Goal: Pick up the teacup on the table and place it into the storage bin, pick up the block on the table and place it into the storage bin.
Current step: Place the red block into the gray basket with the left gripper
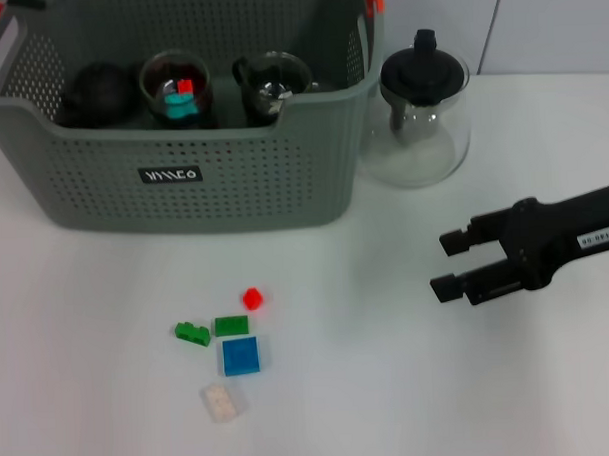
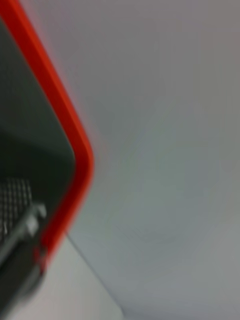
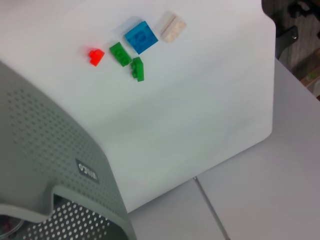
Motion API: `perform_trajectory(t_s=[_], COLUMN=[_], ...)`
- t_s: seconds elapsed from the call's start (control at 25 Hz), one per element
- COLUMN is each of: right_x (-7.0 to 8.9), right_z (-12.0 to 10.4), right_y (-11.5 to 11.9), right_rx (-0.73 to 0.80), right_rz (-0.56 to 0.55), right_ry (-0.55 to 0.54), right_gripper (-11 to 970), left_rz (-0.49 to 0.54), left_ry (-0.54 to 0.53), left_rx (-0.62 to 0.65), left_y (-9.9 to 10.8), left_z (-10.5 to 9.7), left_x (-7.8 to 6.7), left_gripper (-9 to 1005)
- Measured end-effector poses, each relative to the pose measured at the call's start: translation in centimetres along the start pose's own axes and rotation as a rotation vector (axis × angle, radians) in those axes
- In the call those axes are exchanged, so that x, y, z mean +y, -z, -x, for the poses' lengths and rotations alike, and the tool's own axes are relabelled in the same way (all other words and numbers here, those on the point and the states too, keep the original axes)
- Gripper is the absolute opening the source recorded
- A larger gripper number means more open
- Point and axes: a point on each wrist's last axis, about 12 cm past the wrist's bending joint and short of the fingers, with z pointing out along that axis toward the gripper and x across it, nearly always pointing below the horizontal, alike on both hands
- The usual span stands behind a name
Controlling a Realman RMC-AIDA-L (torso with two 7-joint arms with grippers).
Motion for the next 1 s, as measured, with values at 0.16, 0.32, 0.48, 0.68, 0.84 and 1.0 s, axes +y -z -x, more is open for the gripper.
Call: perform_trajectory(t_s=[0.16, 0.32, 0.48, 0.68, 0.84, 1.0], right_x=[-0.2, -0.2, -0.2, -0.2, -0.1, -0.1], right_z=[0.0, 0.0, -0.1, -0.3, -0.4, -0.4], right_y=[0.0, -0.1, -0.1, -0.2, -0.3, -0.3], right_rx=[-0.003, -0.005, -0.006, -0.006, -0.006, -0.005], right_rz=[-0.011, -0.016, -0.016, -0.015, -0.014, -0.012], right_ry=[0.002, 0.003, 0.001, -0.005, -0.008, -0.007], right_gripper=[821, 820, 820, 820, 820, 821], left_rz=[0.11, 0.231, 0.283, 0.292, 0.302, 0.31], left_ry=[0.003, -0.041, -0.081, -0.091, -0.085, -0.082], left_rx=[0.081, 0.182, 0.238, 0.277, 0.278, 0.262], left_y=[-2.8, -5.6, -7.2, -8.1, -8.0, -7.8], left_z=[0.9, 0.5, -0.2, -1.2, -1.7, -2.0], left_x=[1.7, 2.1, 1.8, 1.7, 2.1, 2.1], left_gripper=[413, 436, 460, 489, 513, 536])
